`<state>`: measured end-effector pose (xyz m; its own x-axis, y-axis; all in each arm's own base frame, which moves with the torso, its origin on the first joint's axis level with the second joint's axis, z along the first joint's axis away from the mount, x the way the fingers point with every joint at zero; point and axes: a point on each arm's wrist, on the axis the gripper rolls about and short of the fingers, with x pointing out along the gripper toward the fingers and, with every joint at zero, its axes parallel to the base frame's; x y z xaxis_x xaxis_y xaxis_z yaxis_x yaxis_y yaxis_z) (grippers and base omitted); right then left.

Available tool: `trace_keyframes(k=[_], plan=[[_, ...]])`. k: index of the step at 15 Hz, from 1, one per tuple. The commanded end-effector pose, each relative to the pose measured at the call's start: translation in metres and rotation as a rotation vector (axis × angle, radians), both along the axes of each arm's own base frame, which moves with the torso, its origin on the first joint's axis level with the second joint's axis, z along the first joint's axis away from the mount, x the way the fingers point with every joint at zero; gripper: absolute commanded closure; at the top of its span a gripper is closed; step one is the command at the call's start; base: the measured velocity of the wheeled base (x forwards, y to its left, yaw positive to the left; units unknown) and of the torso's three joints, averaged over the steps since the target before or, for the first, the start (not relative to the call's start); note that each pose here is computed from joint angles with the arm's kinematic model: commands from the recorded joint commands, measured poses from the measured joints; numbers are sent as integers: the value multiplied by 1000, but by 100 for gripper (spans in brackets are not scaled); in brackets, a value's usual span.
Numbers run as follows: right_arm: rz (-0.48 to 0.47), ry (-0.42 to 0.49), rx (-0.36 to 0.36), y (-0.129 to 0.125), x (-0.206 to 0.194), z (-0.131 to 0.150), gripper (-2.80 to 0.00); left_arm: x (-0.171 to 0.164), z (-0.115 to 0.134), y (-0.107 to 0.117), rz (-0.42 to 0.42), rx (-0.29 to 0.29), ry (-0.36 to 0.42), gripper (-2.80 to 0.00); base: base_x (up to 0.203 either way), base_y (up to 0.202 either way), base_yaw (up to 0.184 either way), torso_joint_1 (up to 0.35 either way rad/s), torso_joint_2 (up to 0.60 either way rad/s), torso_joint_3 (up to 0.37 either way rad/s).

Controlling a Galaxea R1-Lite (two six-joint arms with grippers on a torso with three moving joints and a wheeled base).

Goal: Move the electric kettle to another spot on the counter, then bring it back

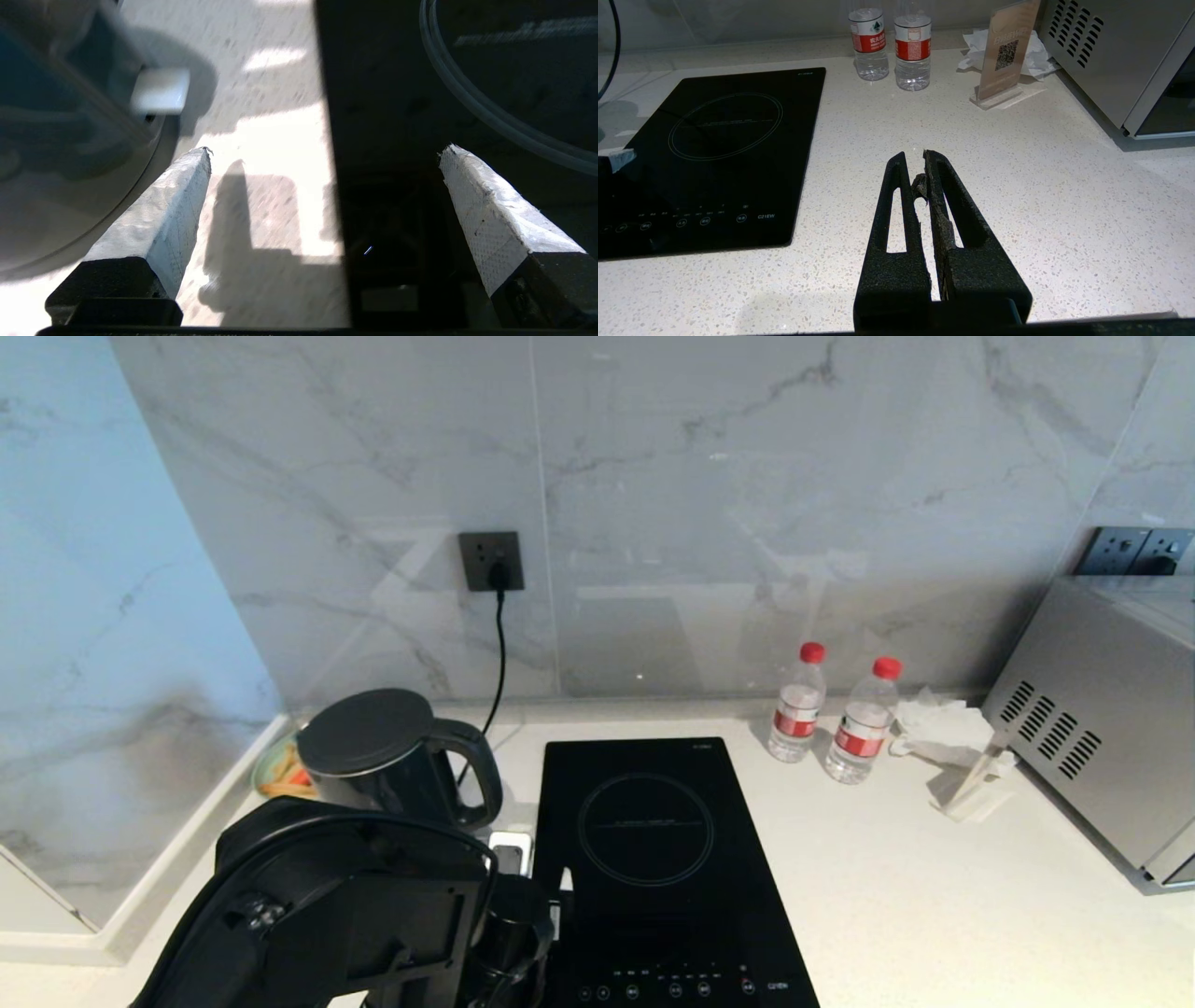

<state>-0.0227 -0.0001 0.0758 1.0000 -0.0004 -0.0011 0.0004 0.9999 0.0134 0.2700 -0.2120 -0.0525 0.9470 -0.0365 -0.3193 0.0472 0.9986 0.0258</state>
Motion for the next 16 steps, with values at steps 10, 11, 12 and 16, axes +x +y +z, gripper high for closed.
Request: trace_keyframes(k=[10, 11, 12, 16], plan=[[0, 0, 0, 0, 0, 0, 0, 10, 5, -10, -9, -12, -51, -280, 0, 0, 0, 0, 0, 0], [0, -1, 0, 0, 0, 0, 0, 8, 3, -9, -12, -5, -42, -280, 0, 0, 0, 0, 0, 0], [0, 0, 0, 0, 0, 0, 0, 7, 3, -8, -15, 1, -37, -280, 0, 0, 0, 0, 0, 0], [0, 0, 0, 0, 0, 0, 0, 9, -2, -8, -15, 15, -33, -280, 0, 0, 0, 0, 0, 0]])
